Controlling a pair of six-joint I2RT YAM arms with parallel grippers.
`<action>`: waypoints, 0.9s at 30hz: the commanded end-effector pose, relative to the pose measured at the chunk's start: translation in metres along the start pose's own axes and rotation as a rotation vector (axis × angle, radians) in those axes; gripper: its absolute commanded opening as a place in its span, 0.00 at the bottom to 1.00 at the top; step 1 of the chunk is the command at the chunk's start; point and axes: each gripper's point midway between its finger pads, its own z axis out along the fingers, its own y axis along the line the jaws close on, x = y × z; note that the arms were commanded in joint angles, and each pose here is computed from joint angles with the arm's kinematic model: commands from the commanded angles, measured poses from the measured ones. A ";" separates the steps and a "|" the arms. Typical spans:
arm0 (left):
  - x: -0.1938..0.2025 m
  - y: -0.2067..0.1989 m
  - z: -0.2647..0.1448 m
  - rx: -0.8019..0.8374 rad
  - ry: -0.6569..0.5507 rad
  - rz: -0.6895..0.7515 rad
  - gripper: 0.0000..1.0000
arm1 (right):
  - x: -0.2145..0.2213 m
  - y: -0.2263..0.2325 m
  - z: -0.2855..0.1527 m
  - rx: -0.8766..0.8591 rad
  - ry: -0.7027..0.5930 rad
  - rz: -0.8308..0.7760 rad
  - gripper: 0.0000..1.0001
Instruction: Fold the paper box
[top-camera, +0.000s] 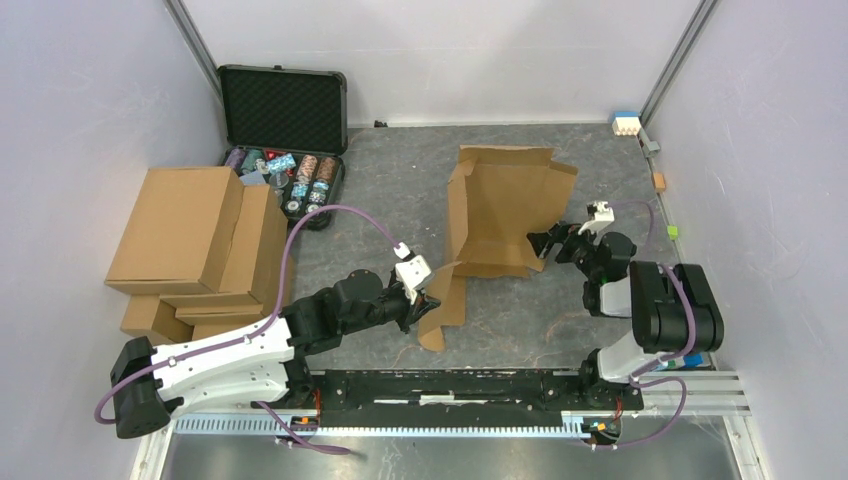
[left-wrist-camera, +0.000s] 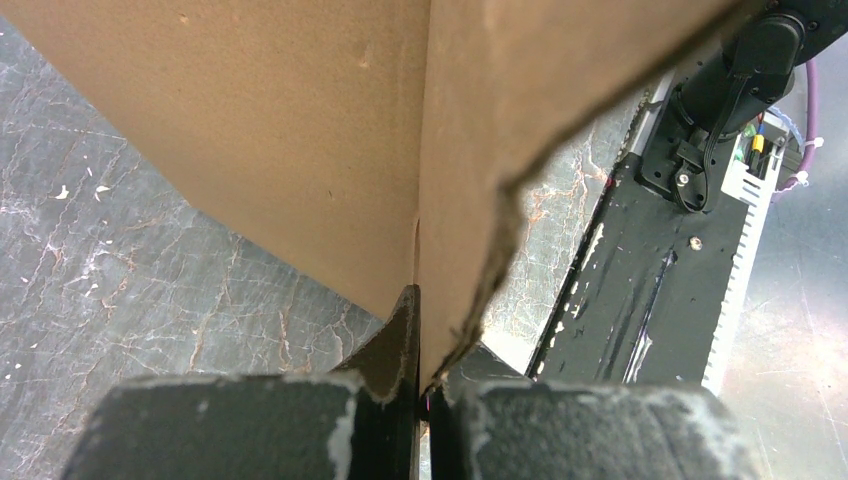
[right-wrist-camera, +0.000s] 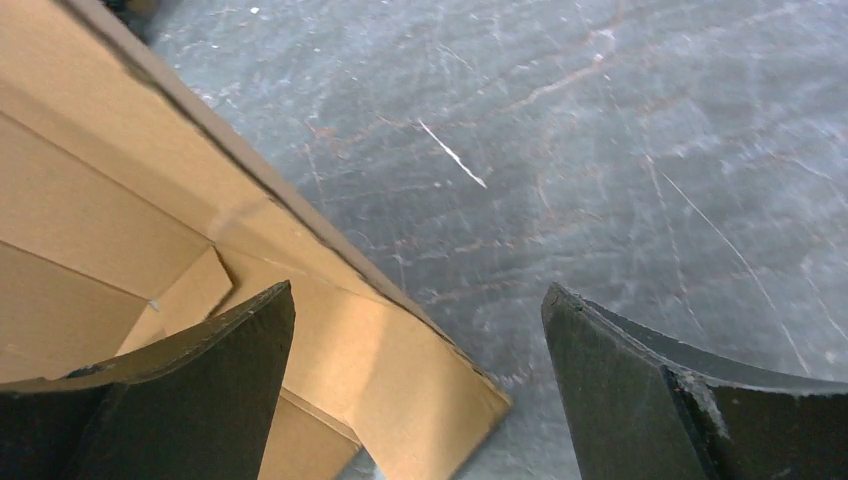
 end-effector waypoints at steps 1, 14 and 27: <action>0.001 -0.007 -0.002 0.024 0.000 -0.034 0.02 | -0.027 0.040 0.010 -0.187 -0.095 -0.069 0.98; 0.002 -0.009 0.002 0.039 -0.023 -0.058 0.02 | 0.038 0.036 -0.009 -0.017 0.134 -0.244 0.98; -0.001 -0.014 -0.003 0.058 -0.046 -0.089 0.02 | 0.072 0.049 -0.028 -0.008 0.248 -0.349 0.98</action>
